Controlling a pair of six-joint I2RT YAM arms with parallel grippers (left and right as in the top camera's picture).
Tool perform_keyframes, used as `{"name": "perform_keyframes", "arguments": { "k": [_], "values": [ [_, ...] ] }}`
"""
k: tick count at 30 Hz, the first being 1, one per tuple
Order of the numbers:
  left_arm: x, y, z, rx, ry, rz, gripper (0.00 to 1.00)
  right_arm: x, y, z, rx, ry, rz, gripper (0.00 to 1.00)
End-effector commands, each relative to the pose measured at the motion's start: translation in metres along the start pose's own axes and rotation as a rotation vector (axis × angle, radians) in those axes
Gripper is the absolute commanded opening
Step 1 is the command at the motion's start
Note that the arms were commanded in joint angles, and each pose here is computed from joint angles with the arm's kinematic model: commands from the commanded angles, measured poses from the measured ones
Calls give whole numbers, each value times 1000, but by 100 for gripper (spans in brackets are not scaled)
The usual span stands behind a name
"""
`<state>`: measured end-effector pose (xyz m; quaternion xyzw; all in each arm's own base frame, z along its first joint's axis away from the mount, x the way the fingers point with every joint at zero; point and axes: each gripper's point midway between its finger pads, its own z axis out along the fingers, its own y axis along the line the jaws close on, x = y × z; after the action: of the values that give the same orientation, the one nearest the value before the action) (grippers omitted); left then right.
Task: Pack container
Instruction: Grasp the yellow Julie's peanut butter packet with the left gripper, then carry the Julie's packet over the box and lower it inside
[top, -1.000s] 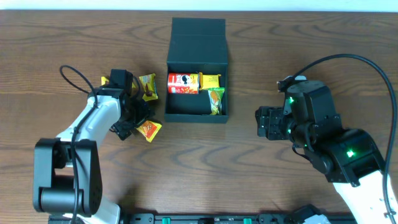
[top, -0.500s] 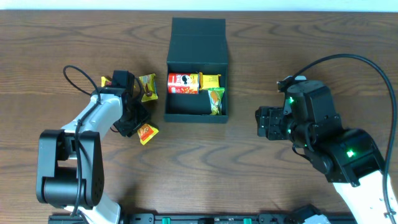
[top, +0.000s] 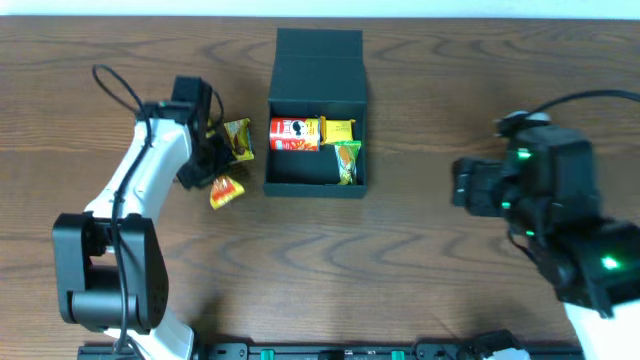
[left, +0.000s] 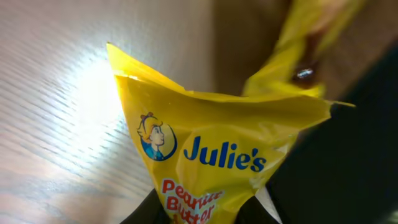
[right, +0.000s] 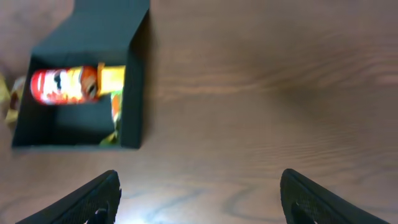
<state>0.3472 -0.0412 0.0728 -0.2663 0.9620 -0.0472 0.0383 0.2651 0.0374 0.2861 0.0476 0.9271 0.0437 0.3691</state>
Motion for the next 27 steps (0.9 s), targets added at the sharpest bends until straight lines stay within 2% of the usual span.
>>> {"name": "perform_keyframes", "arguments": {
  "k": [1, 7, 14, 17, 21, 27],
  "values": [
    [-12, -20, -27, -13, -105, 129, 23, -7, -12, -19, -2, -50, -23, 83],
    [12, -89, -50, 84, -213, 304, 29, 2, -32, -29, 44, -39, 5, 83],
    [40, -161, -59, 187, -356, 459, 24, 11, -30, -28, 31, -2, 6, 83],
    [45, -166, -59, 197, -357, 472, 23, 14, -30, -28, 29, 10, 6, 83],
    [48, -159, -56, 172, -336, 473, 28, 15, -29, -28, 27, 14, 6, 83],
    [52, -152, -54, 145, -313, 477, 28, 16, -25, -27, 1, 22, 6, 83]
  ]
}}
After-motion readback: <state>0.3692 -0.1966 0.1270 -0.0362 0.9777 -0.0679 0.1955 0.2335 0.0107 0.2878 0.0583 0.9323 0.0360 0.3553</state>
